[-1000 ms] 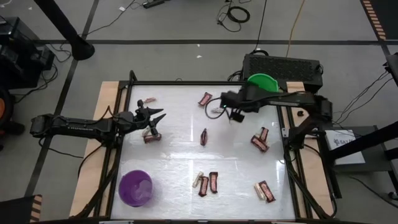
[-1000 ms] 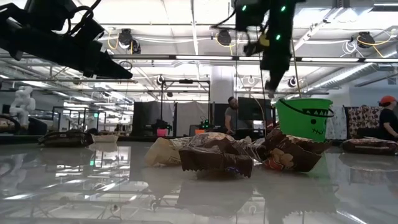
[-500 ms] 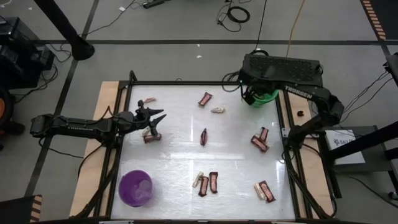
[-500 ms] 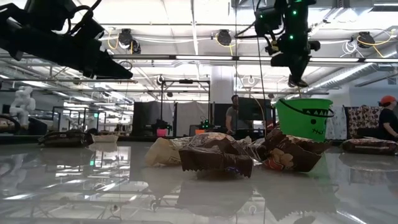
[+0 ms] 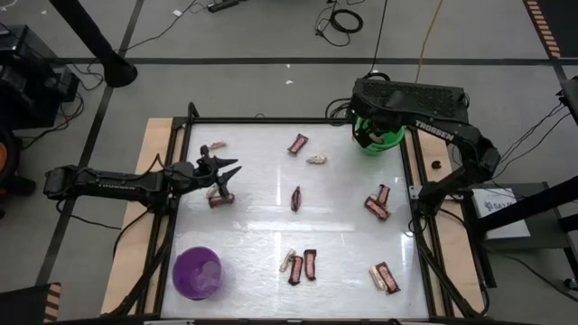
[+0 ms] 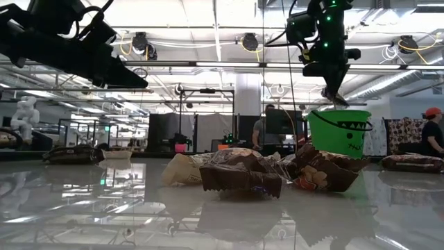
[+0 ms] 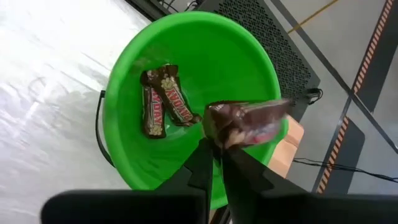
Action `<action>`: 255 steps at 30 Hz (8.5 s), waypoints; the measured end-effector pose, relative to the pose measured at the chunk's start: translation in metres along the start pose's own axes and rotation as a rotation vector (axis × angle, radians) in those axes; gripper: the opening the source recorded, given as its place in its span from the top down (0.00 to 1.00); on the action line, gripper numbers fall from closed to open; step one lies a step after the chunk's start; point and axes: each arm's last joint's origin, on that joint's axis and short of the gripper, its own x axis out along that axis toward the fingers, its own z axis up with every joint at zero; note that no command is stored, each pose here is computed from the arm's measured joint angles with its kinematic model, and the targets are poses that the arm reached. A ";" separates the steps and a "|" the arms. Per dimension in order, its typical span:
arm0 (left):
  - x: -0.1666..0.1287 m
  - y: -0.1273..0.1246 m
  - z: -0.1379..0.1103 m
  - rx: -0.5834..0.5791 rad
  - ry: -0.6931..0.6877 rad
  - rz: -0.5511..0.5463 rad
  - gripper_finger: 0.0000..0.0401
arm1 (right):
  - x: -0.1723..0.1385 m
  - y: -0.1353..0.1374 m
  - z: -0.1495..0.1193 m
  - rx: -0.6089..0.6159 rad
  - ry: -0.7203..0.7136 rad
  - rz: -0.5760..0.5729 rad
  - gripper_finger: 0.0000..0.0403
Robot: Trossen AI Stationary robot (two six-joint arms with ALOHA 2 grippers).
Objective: Sort candy by brand, put in halloween buckets
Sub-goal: Put the brown candy bar into the green bucket
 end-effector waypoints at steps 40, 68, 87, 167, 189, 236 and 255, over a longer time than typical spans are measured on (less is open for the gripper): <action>0.000 0.000 -0.004 0.008 0.040 -0.003 0.68 | -0.080 0.114 -0.096 -0.215 0.097 0.471 0.69; 0.000 0.000 -0.002 -0.018 0.020 -0.001 0.68 | 0.018 0.141 -0.217 -0.132 0.468 0.201 0.22; 0.000 0.000 -0.002 -0.017 0.022 -0.001 0.68 | 0.049 0.135 -0.207 -0.109 0.487 0.209 0.23; 0.000 0.000 -0.002 -0.009 0.021 -0.002 0.68 | -0.006 -0.007 0.002 0.124 0.018 0.009 0.93; 0.000 0.000 -0.002 -0.011 0.022 -0.002 0.68 | -0.047 0.062 -0.005 -0.012 -0.084 0.552 0.67; 0.000 0.000 -0.002 -0.018 0.020 -0.001 0.68 | -0.034 0.287 -0.216 -0.971 -0.548 1.005 0.67; 0.000 0.000 -0.002 -0.017 0.021 -0.001 0.68 | -0.014 0.297 -0.223 -1.037 -0.480 0.940 0.84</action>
